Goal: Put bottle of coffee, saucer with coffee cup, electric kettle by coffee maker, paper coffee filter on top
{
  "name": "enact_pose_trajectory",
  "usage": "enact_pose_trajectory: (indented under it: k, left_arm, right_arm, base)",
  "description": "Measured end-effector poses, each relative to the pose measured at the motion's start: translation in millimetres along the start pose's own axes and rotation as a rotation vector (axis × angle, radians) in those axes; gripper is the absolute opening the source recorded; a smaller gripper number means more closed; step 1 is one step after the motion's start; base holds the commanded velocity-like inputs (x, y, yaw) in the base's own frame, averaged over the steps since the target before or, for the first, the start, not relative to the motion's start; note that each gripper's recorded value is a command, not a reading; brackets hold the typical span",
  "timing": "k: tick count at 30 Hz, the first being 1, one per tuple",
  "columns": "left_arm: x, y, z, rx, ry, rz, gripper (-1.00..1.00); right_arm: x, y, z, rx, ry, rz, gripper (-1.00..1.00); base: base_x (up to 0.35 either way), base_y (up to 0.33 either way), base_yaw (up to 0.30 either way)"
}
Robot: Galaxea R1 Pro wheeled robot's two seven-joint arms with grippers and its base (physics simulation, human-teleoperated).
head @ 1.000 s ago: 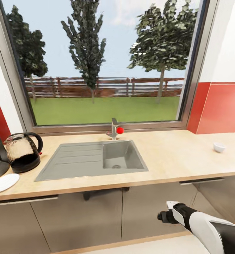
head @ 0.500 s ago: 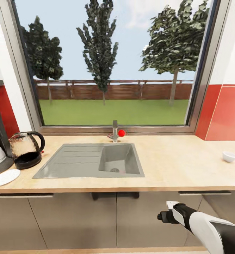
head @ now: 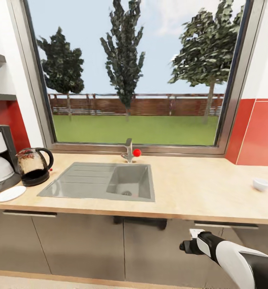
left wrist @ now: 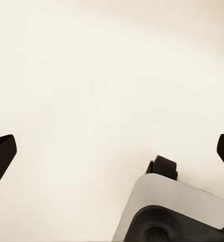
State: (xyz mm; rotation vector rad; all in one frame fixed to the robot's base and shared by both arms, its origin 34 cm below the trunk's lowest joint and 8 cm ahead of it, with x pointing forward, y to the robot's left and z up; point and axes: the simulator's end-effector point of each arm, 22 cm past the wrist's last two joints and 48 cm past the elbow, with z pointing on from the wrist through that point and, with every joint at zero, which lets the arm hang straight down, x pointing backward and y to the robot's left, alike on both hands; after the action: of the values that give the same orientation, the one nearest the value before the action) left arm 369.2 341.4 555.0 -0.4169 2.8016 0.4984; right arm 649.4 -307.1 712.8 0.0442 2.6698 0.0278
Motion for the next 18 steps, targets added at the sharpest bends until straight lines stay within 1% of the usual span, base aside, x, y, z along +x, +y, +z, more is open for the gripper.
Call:
enact_pose_trajectory:
  k: [11, 15, 18]
  left_arm:
    - [0.8, -5.6, -1.7, 0.007, 0.000, 0.001, 1.00]
    - [0.3, -5.8, -1.9, 0.008, -0.001, 0.001, 1.00]
    - [-0.1, -5.9, -2.2, 0.009, -0.002, 0.000, 1.00]
  right_arm:
    - [0.2, 0.2, -0.2, -0.001, 0.001, 0.001, 1.00]
    - [-0.4, 0.4, -0.7, -0.002, -0.001, 0.001, 1.00]
    - [-0.8, 0.4, -1.4, -0.002, -0.002, 0.001, 1.00]
  base:
    - [-0.259, -0.214, -0.003]
    - [-0.258, -0.212, -0.187]
    - [-0.136, -0.268, -0.233]
